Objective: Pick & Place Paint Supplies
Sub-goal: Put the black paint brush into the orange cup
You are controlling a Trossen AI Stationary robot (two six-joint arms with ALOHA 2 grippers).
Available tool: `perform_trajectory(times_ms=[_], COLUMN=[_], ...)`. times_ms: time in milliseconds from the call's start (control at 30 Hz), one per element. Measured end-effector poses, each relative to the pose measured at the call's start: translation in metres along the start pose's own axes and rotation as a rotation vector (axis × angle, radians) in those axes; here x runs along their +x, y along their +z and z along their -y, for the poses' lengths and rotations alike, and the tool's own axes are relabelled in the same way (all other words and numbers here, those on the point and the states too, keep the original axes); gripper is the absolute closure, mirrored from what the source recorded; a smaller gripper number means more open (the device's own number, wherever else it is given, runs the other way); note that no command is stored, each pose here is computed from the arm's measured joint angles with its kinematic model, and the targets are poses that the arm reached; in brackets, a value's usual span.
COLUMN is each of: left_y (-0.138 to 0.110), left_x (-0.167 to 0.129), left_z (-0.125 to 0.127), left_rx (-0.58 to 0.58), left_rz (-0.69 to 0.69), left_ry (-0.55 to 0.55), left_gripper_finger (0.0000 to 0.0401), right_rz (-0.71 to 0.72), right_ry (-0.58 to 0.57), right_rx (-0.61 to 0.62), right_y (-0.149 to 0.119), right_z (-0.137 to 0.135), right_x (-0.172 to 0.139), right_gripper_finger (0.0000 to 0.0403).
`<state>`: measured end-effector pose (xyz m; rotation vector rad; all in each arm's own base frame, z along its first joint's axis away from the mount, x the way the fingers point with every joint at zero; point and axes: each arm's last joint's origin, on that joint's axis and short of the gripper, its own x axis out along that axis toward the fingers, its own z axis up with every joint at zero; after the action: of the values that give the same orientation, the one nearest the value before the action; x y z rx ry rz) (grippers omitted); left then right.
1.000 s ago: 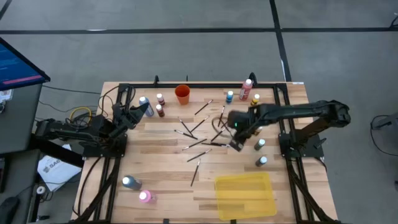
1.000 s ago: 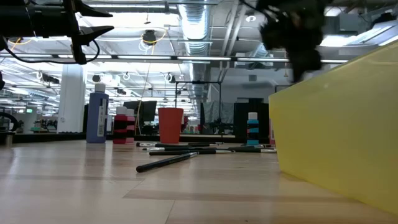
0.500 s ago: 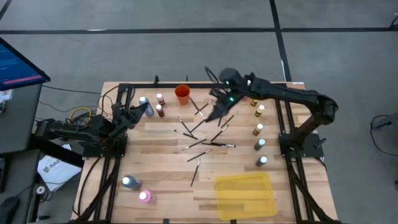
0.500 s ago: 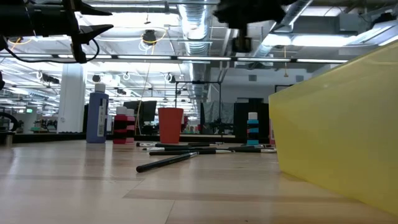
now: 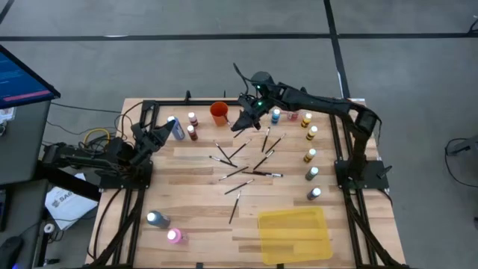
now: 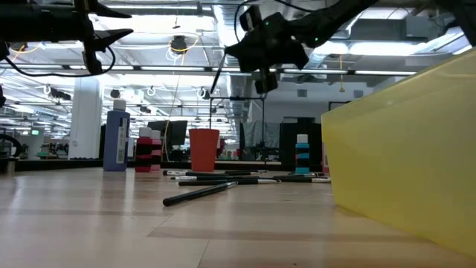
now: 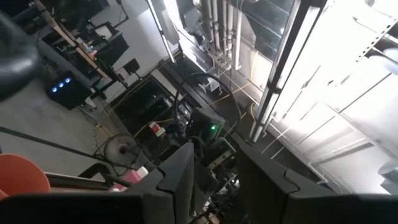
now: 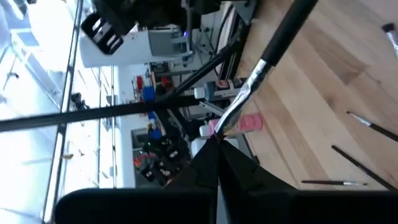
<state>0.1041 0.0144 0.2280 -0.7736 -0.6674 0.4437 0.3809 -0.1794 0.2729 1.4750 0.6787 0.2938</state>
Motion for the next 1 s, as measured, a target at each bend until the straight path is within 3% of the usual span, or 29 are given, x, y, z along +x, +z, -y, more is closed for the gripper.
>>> perform_trajectory(times_ms=[433,667,1000], left_y=[0.002,0.002,0.002], left_x=[0.0,0.0,0.0], left_z=[-0.001,-0.001,-0.001], left_rx=[-0.004,-0.009,-0.01], left_rz=[0.048,0.053,0.054], left_ry=[0.057,0.054,0.052], left_gripper_finger=[0.0287,0.0287,0.0287], right_rz=[0.076,0.036,0.059], right_ry=[-0.014,-0.014,-0.078], right_rx=[0.085,0.11,0.149], right_y=[0.055,0.06,0.059], right_z=[0.028,0.029,0.039], right_x=[0.0,0.013,0.006], right_gripper_finger=[0.0403,0.0403,0.0403])
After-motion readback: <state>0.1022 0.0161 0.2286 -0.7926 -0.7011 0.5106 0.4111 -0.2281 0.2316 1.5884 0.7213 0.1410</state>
